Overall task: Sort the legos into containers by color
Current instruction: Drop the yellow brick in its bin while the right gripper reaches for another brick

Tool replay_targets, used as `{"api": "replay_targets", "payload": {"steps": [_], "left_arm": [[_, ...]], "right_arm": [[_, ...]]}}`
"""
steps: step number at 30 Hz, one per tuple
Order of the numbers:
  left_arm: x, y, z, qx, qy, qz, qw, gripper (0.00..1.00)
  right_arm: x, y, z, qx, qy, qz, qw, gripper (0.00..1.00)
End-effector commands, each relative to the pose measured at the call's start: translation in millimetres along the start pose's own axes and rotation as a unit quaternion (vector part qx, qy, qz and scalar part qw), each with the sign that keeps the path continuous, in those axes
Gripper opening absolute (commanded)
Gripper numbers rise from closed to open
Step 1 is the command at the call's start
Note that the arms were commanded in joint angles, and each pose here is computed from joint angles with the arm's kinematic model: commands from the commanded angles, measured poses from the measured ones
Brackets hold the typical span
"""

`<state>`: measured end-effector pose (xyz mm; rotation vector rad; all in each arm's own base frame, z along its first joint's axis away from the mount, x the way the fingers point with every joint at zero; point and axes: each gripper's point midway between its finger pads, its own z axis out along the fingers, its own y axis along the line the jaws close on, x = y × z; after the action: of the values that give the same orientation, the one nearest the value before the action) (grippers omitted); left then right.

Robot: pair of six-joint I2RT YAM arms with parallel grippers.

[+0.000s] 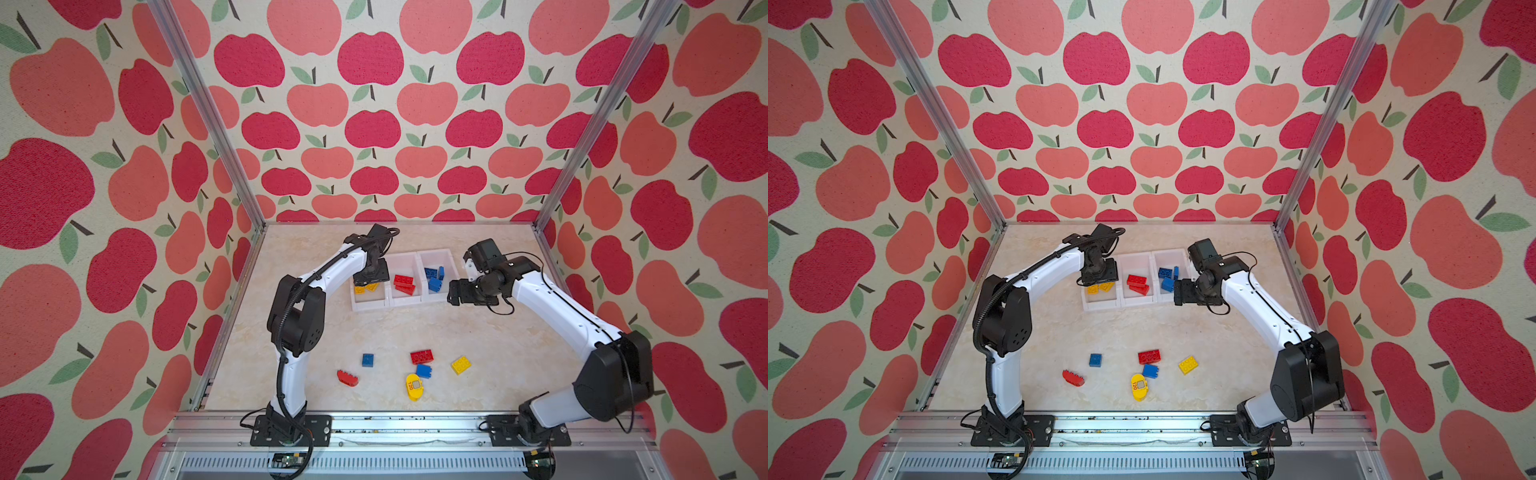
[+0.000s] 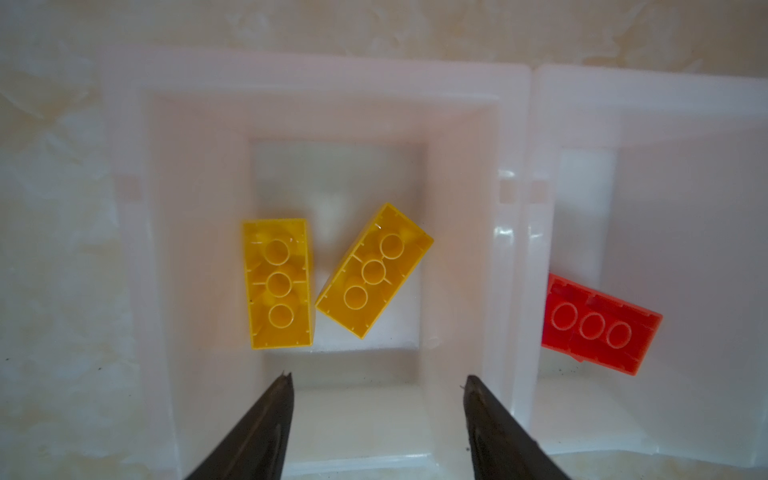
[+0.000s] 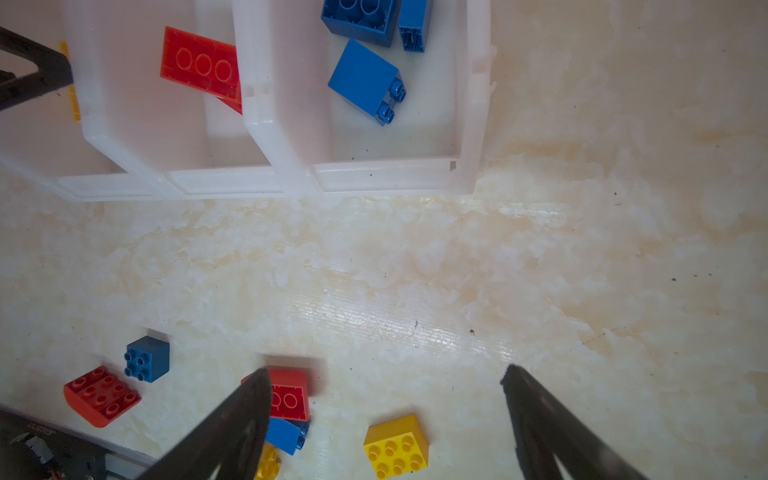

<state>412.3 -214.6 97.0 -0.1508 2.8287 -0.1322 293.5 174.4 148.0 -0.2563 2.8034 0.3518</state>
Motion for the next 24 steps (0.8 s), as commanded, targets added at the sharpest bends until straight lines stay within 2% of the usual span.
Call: {"api": "replay_targets", "payload": {"steps": [1, 8, 16, 24], "left_arm": [[-6.4, -8.7, -22.8, 0.015, -0.031, 0.001, 0.999, 0.68], [-4.7, -9.0, -42.9, 0.027, -0.056, -0.01, 0.998, 0.69], [1.5, -0.2, -67.8, 0.041, -0.087, -0.031, 0.995, 0.75], [19.1, 15.1, -80.7, 0.055, -0.104, -0.053, 0.992, 0.81]], "right_arm": [[8.4, -3.0, -4.2, -0.003, 0.005, 0.016, 1.0, 0.9], [21.9, -3.7, -5.4, -0.005, 0.01, 0.032, 0.999, 0.9], [63.1, -4.0, 2.2, 0.002, 0.045, 0.098, 0.994, 0.9], [108.7, -4.7, 15.4, 0.008, 0.079, 0.177, 0.981, 0.9]]}}
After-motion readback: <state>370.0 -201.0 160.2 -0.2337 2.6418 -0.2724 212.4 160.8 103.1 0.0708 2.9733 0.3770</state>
